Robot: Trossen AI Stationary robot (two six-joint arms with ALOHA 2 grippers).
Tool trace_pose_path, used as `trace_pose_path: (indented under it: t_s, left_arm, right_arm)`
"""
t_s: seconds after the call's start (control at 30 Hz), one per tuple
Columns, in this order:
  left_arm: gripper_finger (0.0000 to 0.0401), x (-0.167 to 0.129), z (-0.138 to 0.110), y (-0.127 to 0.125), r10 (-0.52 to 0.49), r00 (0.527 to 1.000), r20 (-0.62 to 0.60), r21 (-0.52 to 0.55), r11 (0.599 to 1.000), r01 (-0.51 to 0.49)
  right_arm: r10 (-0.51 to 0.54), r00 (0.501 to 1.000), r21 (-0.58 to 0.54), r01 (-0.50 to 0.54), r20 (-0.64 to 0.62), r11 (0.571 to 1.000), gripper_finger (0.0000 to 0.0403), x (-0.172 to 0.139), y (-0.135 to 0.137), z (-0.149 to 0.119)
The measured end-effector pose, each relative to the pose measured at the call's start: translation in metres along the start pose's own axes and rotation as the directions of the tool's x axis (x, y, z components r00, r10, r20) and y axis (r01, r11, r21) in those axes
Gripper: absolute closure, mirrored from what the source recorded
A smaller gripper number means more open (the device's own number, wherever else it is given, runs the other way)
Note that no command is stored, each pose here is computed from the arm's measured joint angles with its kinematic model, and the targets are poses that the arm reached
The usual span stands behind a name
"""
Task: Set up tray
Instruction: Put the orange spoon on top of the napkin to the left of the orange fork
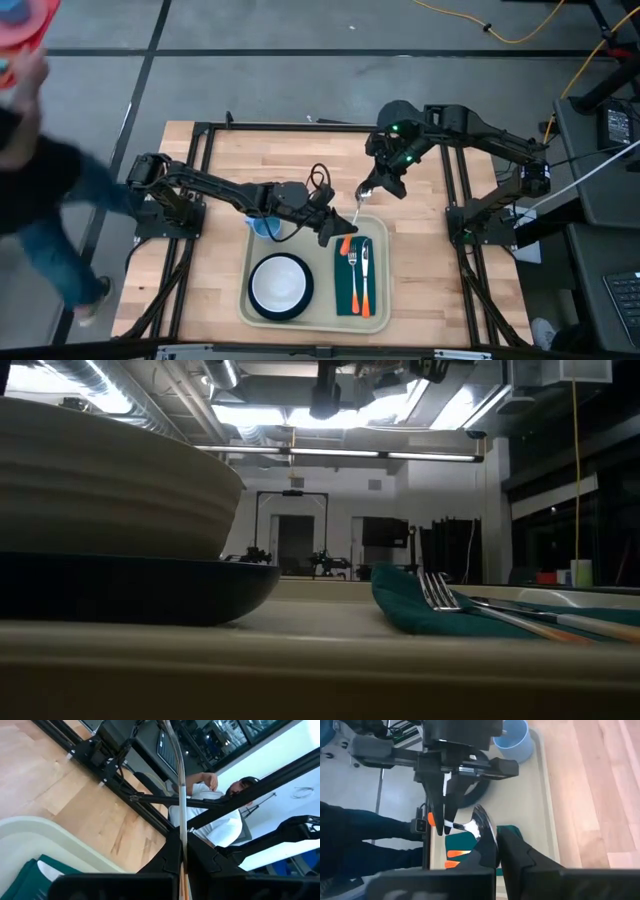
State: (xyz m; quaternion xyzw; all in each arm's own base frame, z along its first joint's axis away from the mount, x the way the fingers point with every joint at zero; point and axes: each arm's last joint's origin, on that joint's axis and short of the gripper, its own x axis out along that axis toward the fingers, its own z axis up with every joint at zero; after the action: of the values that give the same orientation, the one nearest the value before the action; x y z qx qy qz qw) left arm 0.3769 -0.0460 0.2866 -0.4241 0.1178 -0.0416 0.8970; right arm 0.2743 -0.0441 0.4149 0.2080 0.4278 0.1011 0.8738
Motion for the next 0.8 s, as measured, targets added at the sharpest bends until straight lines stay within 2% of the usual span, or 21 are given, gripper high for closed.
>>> trace_pose_path:
  t_s: [0.1, 0.2, 0.37, 0.5, 0.6, 0.7, 0.8]
  left_arm:
    - [0.0395, 0.000, 0.000, -0.001, -0.019, 1.000, -0.006, 0.049, 0.999, 0.019]
    - [0.0374, 0.000, -0.003, -0.006, -0.029, 0.999, 0.017, 0.111, 0.993, 0.027]
    - [0.0304, -0.002, -0.003, -0.007, -0.036, 0.999, -0.009, 0.118, 0.992, 0.037]
    - [0.0241, -0.002, -0.006, -0.006, -0.031, 0.998, -0.047, 0.106, 0.994, 0.036]
    - [0.0205, -0.008, -0.008, -0.003, 0.041, 0.993, -0.111, 0.117, 0.993, -0.028]
    - [0.0184, -0.033, -0.003, -0.010, 0.138, 0.979, -0.149, 0.170, 0.979, -0.112]
    - [0.0176, -0.071, 0.008, -0.026, 0.247, 0.966, -0.079, 0.259, 0.941, -0.219]
  right_arm:
    - [0.004, 1.000, -0.011, -0.005, -0.005, 1.000, 0.0393, 0.001, 0.002, -0.001]
    - [0.017, 1.000, -0.024, -0.017, -0.011, 1.000, 0.0393, 0.001, 0.003, -0.001]
    - [0.065, 0.997, -0.030, -0.066, -0.035, 0.997, 0.0395, 0.001, 0.005, -0.003]
    - [0.067, 0.997, -0.029, -0.068, -0.034, 0.997, 0.0395, 0.001, 0.005, -0.003]
    - [0.067, 0.997, -0.025, -0.068, -0.033, 0.997, 0.0395, 0.001, 0.005, -0.003]
    - [0.064, 0.996, -0.008, -0.064, -0.061, 0.998, 0.0395, 0.001, 0.004, -0.006]
    - [0.060, 0.995, 0.000, -0.061, -0.074, 0.998, 0.0395, 0.000, 0.004, -0.008]
